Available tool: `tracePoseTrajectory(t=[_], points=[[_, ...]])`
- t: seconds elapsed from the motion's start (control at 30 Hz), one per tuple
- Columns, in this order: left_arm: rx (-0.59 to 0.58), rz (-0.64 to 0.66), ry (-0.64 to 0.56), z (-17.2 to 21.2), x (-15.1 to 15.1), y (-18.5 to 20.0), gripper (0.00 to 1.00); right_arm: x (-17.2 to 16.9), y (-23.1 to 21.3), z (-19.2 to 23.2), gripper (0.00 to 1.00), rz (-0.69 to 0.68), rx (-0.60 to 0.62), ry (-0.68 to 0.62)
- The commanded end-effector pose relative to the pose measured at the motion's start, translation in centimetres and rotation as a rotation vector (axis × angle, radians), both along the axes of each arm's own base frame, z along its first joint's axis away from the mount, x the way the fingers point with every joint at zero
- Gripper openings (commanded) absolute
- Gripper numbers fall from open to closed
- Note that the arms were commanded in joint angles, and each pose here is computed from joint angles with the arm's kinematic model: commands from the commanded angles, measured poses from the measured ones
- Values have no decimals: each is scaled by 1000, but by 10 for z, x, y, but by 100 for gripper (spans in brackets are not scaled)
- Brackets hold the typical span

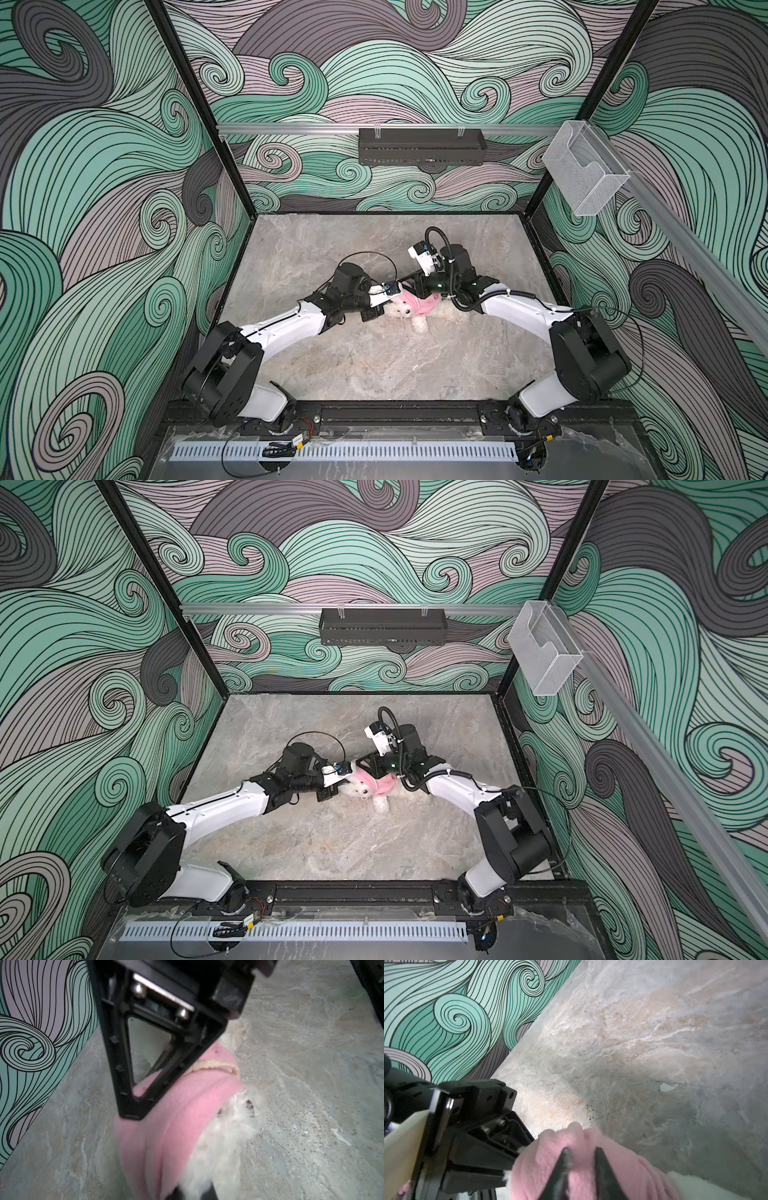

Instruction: Dress the teddy bear

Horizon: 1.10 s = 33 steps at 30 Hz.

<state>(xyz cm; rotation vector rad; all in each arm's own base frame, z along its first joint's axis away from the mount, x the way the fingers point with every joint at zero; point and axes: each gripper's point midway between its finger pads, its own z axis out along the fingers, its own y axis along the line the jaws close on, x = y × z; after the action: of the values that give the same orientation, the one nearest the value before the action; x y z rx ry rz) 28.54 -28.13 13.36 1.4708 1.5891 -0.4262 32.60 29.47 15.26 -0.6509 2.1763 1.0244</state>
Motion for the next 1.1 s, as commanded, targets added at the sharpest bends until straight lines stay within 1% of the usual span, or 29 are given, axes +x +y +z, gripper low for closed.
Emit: tracePoseTrajectory(t=[0.0,0.07,0.13,0.23,0.3,0.4,0.47,0.57,0.67,0.73,0.77,0.8,0.83,0.93,1.0,1.07], points=[[-35,-28,-88,24,-4,-3,0,18,-34,-26,3,-194,-151,84],[-56,-17,-109,29,-5,-1,0,29,-60,-38,2,-312,-194,124],[-77,2,-117,33,-6,2,0,39,-83,-46,1,-412,-211,148],[-107,25,-117,36,-9,6,0,51,-108,-48,2,-497,-223,146],[-127,60,-98,37,-10,9,0,56,-118,-44,5,-517,-229,133],[-170,112,-95,39,-10,15,0,61,-124,-34,12,-511,-232,108],[-197,133,-99,40,-12,18,0,61,-127,-29,13,-505,-247,99],[-210,157,-93,41,-12,21,0,60,-131,-23,14,-502,-236,96],[-219,180,-68,41,-11,23,0,55,-123,4,21,-441,-180,14],[-229,171,-56,41,-13,21,0,41,-100,40,30,-327,-77,-117],[-230,166,-55,42,-14,21,0,32,-87,49,35,-266,-41,-154],[-230,166,-57,42,-14,21,0,17,-66,62,43,-157,4,-201],[-229,165,-60,43,-14,21,0,-1,-47,66,50,-67,12,-212],[-214,161,-61,45,-13,20,0,-35,-20,56,59,83,-84,-241],[-215,156,-66,48,-12,20,0,-49,-11,50,68,126,-112,-277],[-215,153,-67,49,-13,19,0,-54,-8,46,71,144,-113,-298]])
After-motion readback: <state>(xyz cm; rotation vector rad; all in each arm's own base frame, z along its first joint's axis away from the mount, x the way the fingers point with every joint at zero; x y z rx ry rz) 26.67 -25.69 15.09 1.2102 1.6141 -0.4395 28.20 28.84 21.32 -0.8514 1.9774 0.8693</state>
